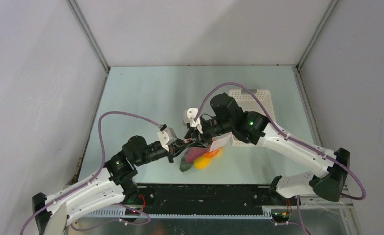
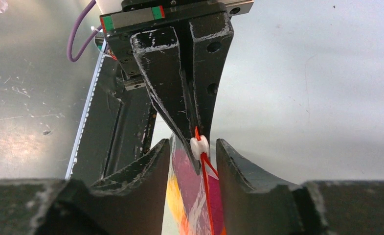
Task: Place the food in the zip-top bag and seal the zipper
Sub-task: Zip the zipper food storage bag at the center of the board.
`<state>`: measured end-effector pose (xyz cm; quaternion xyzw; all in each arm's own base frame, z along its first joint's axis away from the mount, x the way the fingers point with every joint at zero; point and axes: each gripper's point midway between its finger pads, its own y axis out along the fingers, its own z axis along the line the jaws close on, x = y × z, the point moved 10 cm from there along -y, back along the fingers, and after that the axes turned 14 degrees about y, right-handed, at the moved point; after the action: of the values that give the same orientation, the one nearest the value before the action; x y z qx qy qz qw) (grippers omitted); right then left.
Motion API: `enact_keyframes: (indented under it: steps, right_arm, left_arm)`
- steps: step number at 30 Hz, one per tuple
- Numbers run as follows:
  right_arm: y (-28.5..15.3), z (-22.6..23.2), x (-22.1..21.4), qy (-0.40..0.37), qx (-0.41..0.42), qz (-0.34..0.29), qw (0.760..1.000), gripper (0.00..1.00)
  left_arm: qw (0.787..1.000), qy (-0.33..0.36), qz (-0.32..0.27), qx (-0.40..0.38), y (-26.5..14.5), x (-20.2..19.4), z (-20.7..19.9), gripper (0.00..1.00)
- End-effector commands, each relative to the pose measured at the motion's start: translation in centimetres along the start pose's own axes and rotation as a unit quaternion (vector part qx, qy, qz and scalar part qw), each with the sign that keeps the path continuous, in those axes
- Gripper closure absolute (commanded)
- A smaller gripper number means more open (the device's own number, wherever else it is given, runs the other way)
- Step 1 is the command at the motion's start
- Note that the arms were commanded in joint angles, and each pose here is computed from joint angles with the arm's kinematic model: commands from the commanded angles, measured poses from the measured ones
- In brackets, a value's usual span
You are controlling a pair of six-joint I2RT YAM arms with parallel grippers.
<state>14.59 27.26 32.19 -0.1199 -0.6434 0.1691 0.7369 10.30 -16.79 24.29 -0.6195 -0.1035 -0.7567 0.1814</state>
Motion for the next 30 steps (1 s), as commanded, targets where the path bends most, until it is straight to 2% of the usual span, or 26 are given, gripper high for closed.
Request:
enact_keyframes:
  steps: [1, 10, 17, 30]
  right_arm:
    - [0.2, 0.0, 1.8, -0.016, 0.003, -0.032, 0.999, 0.62]
    - [0.1, -0.2, 1.2, -0.01, -0.008, -0.015, 1.0, 0.71]
    - [0.3, -0.1, 1.1, -0.011, 0.006, -0.011, 1.0, 0.84]
    - [1.1, 0.2, 0.8, -0.004, 0.031, -0.005, 0.999, 0.81]
  left_arm:
    - [0.999, 0.028, -0.034, 0.0, -0.2, 1.8, 0.5, 1.0]
    - [0.999, 0.034, -0.036, 0.002, -0.5, 1.9, 0.5, 1.0]
    - [0.999, 0.035, -0.032, 0.001, -0.5, 1.8, 0.4, 1.0]
    - [0.997, 0.046, -0.048, -0.027, -0.5, 2.0, 0.1, 1.0]
